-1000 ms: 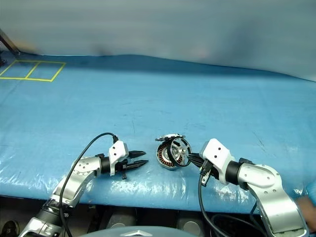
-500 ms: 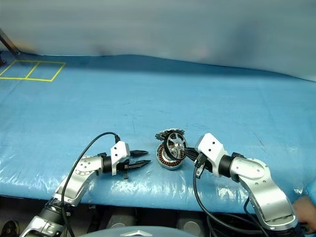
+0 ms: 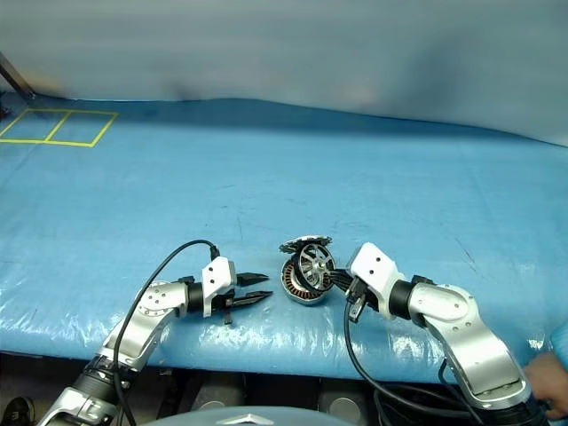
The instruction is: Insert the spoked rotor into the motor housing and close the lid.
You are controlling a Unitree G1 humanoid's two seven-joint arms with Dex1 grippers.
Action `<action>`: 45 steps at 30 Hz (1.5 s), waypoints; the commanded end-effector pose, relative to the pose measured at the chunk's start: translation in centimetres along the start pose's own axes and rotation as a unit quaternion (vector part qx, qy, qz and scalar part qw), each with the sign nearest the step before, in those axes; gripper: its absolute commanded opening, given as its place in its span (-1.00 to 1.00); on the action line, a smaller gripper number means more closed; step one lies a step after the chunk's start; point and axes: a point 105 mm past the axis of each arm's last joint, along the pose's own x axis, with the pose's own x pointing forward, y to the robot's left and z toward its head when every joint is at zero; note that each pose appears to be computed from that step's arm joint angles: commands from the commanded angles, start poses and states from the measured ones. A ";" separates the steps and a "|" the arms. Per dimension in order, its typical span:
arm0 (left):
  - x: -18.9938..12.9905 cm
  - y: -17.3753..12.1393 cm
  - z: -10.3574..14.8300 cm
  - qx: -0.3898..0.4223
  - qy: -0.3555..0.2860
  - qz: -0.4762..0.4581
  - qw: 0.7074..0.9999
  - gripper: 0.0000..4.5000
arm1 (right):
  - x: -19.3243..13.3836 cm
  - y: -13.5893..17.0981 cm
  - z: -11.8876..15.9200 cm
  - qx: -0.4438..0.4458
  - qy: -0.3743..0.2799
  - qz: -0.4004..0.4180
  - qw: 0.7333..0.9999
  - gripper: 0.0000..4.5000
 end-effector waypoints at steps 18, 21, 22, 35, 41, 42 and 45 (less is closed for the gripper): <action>0.0 0.4 0.7 0.019 -0.009 0.007 1.000 -0.29 | 0.1 -0.4 0.2 -0.032 0.001 -0.003 0.999 -0.37; 0.0 0.4 0.7 0.018 -0.009 0.006 1.000 -0.29 | 0.1 -0.2 0.9 -0.031 -0.018 0.000 0.999 -0.08; 0.0 0.4 0.7 0.018 -0.008 0.007 1.000 -0.29 | 0.1 -0.2 1.2 -0.026 -0.028 0.003 0.999 -0.08; 0.0 0.6 0.6 0.022 -0.009 0.015 1.000 -0.29 | 2.5 0.4 1.8 0.037 -0.071 0.021 0.997 -0.65; -0.1 0.7 0.6 0.022 -0.008 0.018 1.000 -0.29 | 4.3 0.4 1.8 0.040 -0.075 0.030 0.996 -0.99; -0.2 0.7 0.6 0.022 -0.008 0.019 1.000 -0.29 | 4.4 0.3 1.8 0.041 -0.076 0.031 0.996 -0.99; -0.3 0.7 0.5 0.022 -0.006 0.023 0.999 -0.29 | 4.9 0.2 1.1 0.041 -0.059 0.030 0.997 -0.99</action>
